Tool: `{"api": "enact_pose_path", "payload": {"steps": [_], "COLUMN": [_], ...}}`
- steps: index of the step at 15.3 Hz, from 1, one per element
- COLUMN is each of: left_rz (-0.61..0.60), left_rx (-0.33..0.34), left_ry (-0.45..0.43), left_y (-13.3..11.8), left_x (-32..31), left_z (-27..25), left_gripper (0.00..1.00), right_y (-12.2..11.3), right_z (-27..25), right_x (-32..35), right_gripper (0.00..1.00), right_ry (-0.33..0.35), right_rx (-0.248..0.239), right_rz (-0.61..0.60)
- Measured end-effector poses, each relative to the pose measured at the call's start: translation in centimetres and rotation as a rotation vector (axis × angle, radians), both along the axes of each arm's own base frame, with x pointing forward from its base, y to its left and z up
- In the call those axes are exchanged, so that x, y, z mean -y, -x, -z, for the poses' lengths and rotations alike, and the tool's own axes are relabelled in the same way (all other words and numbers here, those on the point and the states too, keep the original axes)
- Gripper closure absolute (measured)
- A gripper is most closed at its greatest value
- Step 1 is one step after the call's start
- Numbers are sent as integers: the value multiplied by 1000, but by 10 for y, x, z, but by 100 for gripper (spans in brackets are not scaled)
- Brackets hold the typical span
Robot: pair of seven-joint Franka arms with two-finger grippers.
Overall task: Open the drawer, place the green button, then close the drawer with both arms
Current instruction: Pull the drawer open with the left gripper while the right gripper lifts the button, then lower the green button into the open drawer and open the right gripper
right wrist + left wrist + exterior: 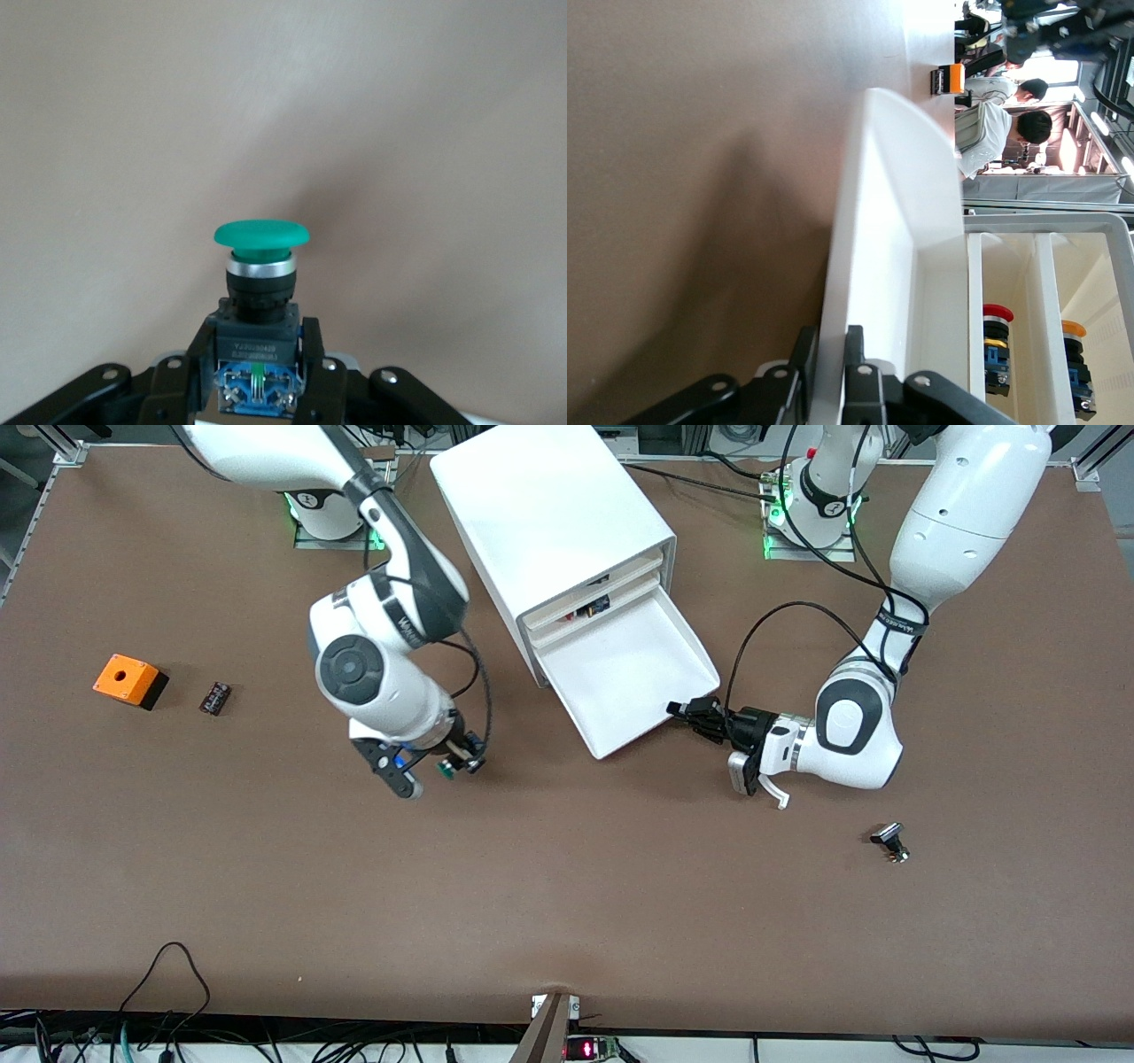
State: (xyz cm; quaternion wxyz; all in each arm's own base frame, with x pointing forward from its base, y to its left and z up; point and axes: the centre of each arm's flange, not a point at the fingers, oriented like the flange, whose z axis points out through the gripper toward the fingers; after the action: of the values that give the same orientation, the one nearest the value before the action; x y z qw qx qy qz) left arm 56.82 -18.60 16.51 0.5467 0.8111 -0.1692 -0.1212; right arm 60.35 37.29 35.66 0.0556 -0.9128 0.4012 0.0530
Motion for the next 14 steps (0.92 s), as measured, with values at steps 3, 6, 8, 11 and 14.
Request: {"api": "enact_pose_path", "payload": {"steps": [3,6,8,11,14], "left_rz": [-15,-19,34,82,151], "left_rx": [1,-13,-44,-100,-152], "left_ry": [-21,-41,-123,-249,-425], "left_y": [-9,-26,-40,-60,-68], "left_x": [-8,-18,-30,-47,-63], "left_z": [-4,-21,-43,-83,-113], "left_gripper": [56,29,14,0,0], "right_y": [15,35,53,82,108], "right_z": [-12,-12,-7,2,19], "right_x": [-49,-100,-130,-172,-206], "right_gripper": [59,59,59,59,59], "right_ry": [-19,-34,-39,-54,-76], "right_rx": [13,11,10,26,45], "right_rz": [61,118,154,215,273]}}
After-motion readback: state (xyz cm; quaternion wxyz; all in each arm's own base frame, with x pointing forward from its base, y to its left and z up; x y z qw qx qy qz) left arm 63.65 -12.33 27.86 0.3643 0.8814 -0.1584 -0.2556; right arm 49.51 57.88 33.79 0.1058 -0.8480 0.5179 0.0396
